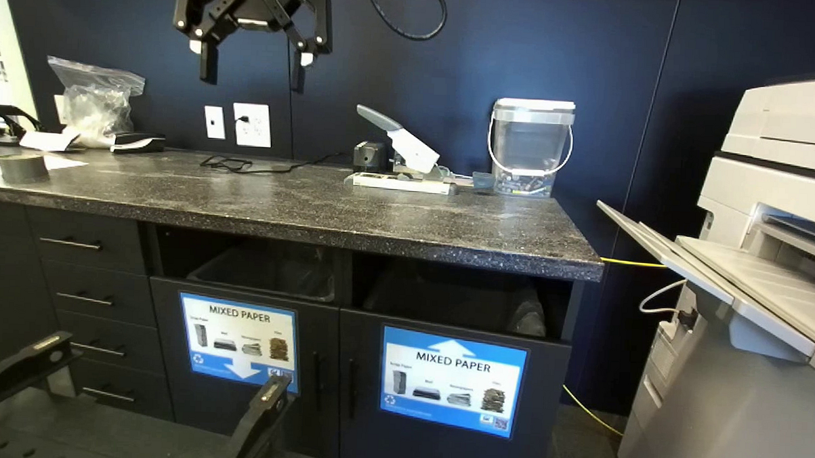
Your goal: Pick up the papers from the counter and throw them in the bin
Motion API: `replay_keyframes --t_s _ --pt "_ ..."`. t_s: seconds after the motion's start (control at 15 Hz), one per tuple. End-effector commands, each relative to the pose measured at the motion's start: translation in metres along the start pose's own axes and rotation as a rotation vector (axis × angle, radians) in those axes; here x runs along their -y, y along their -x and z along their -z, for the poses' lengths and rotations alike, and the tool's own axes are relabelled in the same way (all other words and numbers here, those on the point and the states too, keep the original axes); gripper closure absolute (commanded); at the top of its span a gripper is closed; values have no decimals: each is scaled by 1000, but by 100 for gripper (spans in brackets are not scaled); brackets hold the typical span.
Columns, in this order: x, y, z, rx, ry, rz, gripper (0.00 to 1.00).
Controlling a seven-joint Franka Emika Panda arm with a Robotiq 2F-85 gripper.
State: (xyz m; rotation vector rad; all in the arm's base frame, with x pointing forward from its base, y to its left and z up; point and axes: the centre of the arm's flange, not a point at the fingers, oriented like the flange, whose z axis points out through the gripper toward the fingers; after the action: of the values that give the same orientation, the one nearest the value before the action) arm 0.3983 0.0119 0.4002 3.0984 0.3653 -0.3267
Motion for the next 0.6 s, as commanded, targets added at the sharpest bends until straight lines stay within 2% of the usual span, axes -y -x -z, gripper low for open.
replay_keyframes --t_s 0.0,0.47,0.53 --pt "1 23 10 -27 -27 -16 0" --pt "-8 24 -12 -83 25 -72 0" --pt "-9 17 -3 -41 1 -45 0"
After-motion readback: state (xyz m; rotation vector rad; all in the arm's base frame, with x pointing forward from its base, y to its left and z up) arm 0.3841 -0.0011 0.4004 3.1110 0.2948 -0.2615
